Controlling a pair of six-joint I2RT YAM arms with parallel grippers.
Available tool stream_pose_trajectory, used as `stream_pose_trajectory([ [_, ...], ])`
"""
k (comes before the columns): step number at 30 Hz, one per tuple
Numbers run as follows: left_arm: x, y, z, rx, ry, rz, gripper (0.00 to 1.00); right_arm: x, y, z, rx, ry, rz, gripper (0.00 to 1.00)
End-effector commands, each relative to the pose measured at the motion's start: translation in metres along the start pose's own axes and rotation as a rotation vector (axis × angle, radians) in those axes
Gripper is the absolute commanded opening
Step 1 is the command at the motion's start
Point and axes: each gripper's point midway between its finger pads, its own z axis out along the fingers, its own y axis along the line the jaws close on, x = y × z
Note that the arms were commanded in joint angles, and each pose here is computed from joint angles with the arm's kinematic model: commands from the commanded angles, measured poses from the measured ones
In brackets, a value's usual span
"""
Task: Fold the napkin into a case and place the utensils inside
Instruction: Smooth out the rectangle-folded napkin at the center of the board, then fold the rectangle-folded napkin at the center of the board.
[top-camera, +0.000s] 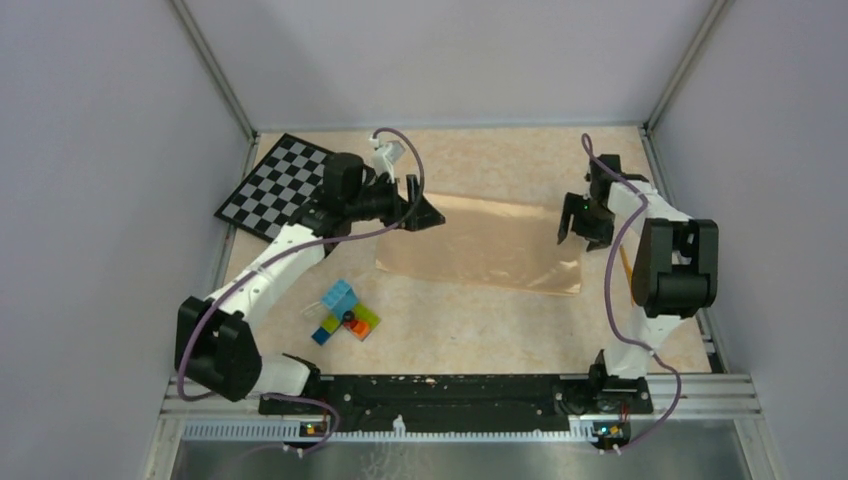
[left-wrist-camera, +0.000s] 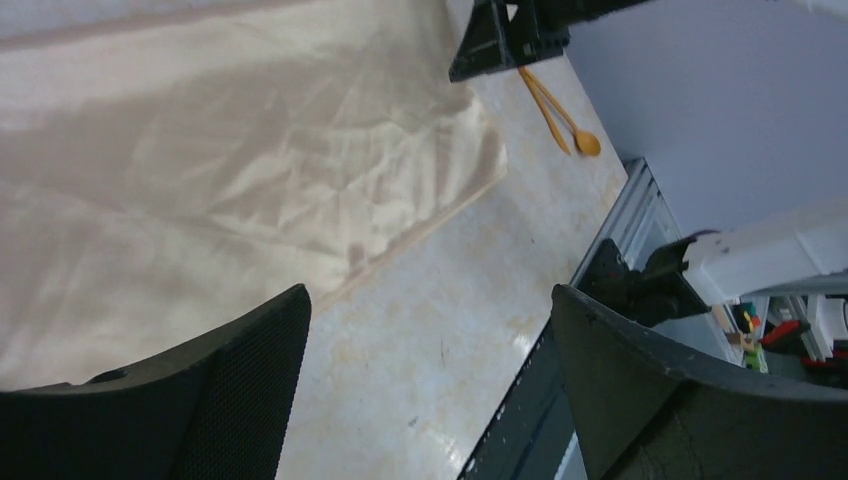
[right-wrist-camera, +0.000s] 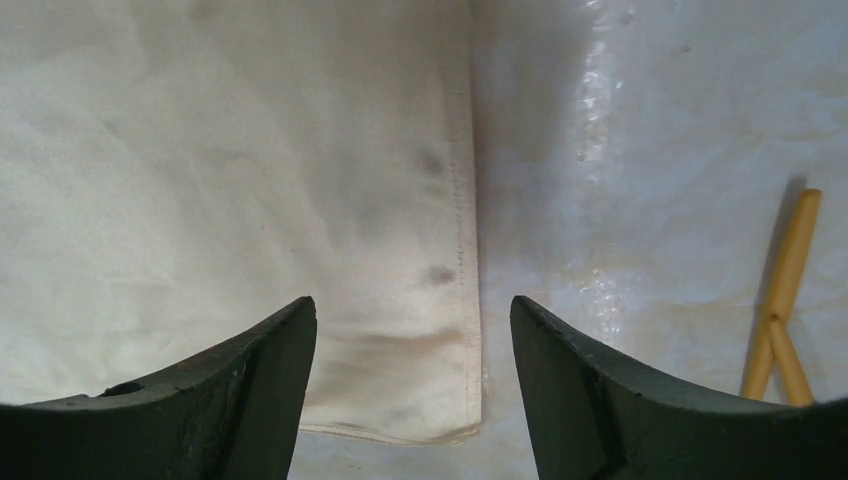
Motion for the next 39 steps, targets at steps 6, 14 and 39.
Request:
stream_pose_trajectory([
  [6,0.052,-0.011,-0.049,-0.032,0.042,0.039,0.94,0.017,0.009,0.029,0.048,0.038,-0.070,0.66],
  [14,0.032,-0.027,-0.068,-0.053,-0.016,0.095,0.95,0.047,0.002,0.059,0.127,0.090,-0.099,0.51],
  [39,0.050,-0.024,-0.073,-0.048,0.015,0.095,0.96,-0.035,-0.050,-0.026,0.504,-0.172,-0.448,0.00],
])
